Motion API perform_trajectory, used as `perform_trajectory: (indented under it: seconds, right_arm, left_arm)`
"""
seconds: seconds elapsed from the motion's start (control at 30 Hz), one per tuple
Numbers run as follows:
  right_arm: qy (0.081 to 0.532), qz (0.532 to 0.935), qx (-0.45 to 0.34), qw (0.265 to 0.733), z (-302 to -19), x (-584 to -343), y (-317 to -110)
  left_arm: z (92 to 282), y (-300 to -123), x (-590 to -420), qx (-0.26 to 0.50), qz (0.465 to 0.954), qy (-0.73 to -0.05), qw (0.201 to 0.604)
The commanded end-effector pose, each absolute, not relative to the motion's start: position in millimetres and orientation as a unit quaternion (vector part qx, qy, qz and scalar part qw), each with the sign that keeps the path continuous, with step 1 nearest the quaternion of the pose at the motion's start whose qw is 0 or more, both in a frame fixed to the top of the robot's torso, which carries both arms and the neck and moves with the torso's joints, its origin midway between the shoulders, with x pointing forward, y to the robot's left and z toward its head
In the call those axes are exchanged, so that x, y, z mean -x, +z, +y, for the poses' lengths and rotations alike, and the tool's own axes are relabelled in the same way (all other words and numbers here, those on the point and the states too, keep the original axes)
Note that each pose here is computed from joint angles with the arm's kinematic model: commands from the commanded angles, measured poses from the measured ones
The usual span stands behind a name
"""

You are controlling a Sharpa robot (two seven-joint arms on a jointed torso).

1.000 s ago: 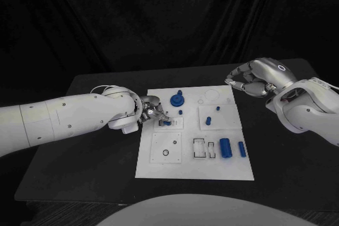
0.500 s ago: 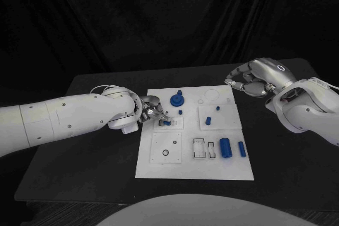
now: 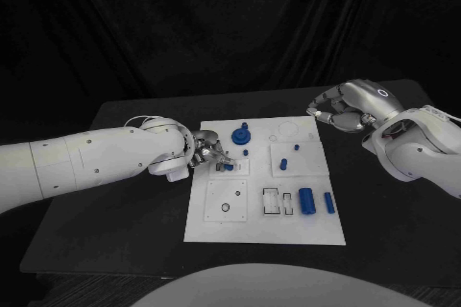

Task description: Assemble the parts on the task board

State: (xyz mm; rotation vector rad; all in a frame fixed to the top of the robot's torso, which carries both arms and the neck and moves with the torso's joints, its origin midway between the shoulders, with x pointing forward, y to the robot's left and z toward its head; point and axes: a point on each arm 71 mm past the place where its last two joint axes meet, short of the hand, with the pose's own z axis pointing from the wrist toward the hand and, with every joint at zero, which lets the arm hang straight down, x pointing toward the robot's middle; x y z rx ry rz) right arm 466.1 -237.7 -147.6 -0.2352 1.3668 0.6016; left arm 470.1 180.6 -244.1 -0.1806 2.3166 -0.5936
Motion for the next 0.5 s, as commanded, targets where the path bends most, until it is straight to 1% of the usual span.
perform_trajectory:
  seconds: [0.03,0.5]
  right_arm:
    - [0.264,0.627,0.099,0.726,-238.8,-466.9,-149.2]
    - [0.262,0.630,0.098,0.724,-239.5,-467.3,-150.3]
  left_arm:
    - [178.7,-244.9,-468.6,0.067,0.900,-0.238,0.360]
    - [181.0,-244.7,-469.8,0.071,0.898,-0.236,0.364]
